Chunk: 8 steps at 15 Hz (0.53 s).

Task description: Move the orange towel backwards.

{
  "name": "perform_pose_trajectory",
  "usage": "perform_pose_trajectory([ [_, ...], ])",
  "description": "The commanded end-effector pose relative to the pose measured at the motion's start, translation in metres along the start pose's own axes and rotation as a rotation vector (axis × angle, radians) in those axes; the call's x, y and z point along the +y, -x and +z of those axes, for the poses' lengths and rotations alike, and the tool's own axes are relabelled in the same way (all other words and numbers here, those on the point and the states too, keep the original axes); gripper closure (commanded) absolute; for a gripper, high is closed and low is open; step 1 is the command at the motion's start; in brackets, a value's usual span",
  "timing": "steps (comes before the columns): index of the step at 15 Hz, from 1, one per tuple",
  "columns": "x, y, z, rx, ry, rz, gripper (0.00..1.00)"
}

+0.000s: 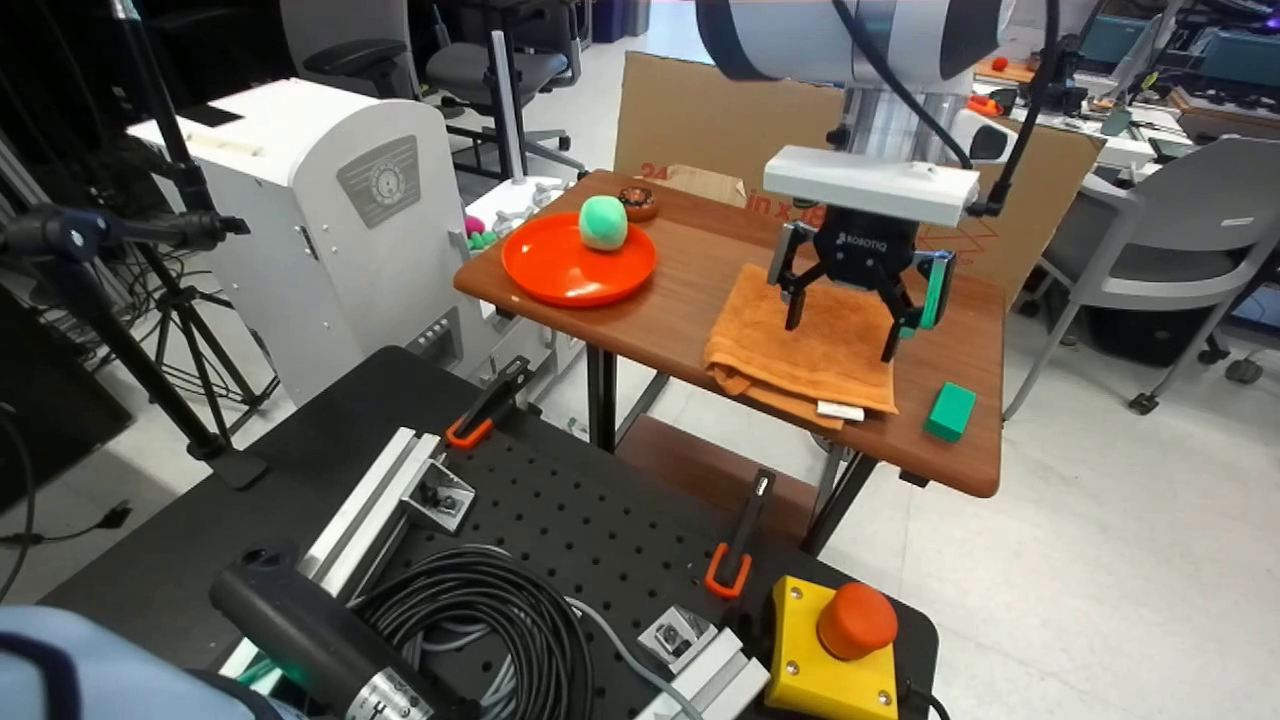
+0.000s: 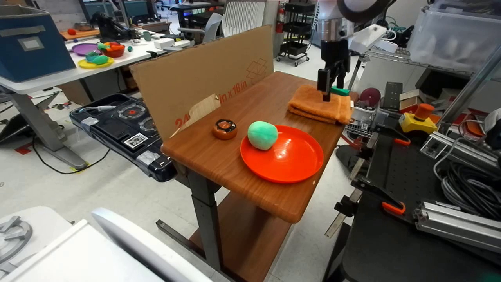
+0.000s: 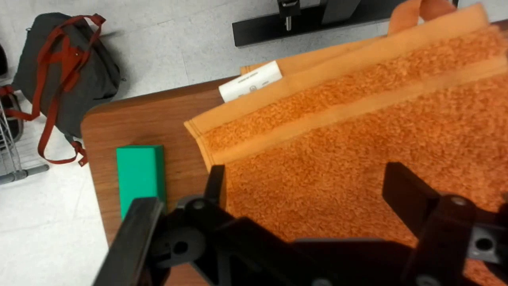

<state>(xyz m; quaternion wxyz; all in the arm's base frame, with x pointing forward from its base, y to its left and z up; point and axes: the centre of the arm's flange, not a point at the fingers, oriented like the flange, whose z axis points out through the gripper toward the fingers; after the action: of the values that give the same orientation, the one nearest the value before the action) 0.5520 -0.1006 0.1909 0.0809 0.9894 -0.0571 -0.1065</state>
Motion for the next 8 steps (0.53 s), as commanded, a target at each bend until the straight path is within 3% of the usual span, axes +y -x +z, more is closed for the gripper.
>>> perform_pose_trajectory([
  [1,-0.011,-0.041,0.025,-0.036,-0.021,0.042,0.00],
  [4,-0.015,-0.066,0.039,-0.058,-0.024,0.086,0.00],
  [8,-0.015,-0.121,0.024,-0.063,-0.021,0.209,0.00],
])
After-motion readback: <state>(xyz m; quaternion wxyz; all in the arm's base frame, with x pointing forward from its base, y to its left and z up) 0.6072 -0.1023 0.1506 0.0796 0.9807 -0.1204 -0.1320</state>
